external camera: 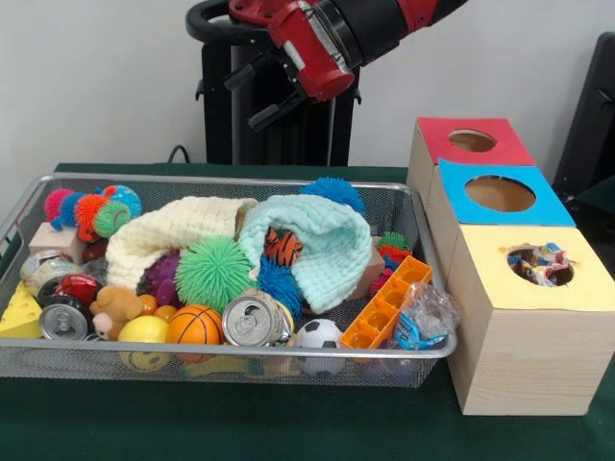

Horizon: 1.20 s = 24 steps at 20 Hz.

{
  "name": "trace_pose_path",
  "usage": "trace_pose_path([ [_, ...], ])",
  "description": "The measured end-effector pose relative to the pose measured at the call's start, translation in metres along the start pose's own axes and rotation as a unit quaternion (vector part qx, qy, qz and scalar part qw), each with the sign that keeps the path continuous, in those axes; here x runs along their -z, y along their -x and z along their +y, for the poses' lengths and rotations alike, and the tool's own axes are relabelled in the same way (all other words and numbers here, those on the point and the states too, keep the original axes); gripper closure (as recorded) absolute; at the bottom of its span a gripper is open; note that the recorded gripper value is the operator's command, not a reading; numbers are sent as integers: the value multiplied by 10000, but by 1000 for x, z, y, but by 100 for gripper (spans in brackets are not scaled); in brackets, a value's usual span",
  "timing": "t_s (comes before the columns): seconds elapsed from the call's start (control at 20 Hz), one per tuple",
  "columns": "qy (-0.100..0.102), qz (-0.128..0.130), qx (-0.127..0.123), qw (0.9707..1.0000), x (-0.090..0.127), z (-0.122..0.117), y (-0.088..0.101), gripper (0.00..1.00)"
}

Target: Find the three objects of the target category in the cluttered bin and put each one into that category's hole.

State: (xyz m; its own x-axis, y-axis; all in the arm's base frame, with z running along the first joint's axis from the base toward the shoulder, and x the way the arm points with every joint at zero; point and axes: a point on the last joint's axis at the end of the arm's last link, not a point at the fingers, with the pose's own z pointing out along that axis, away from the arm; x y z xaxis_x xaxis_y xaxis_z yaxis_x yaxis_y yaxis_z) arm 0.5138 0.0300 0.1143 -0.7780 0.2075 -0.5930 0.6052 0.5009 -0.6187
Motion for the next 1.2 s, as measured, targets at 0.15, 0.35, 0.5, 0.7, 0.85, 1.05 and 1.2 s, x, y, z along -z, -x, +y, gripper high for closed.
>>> trace_pose_path([
  [0.15,-165,-111,-88,9998,2,-5,5,0],
  [0.35,-481,-358,-367,9975,12,-11,10,0],
  [0.5,-573,-469,-573,9956,17,-10,9,0],
  [0.7,-580,-547,-831,9933,19,-4,5,0],
  [0.85,-580,-544,-1026,9915,16,-1,3,0],
  [1.05,-536,-497,-1180,9903,15,3,2,0],
  [1.2,-472,-391,-1232,9905,14,7,-1,0],
])
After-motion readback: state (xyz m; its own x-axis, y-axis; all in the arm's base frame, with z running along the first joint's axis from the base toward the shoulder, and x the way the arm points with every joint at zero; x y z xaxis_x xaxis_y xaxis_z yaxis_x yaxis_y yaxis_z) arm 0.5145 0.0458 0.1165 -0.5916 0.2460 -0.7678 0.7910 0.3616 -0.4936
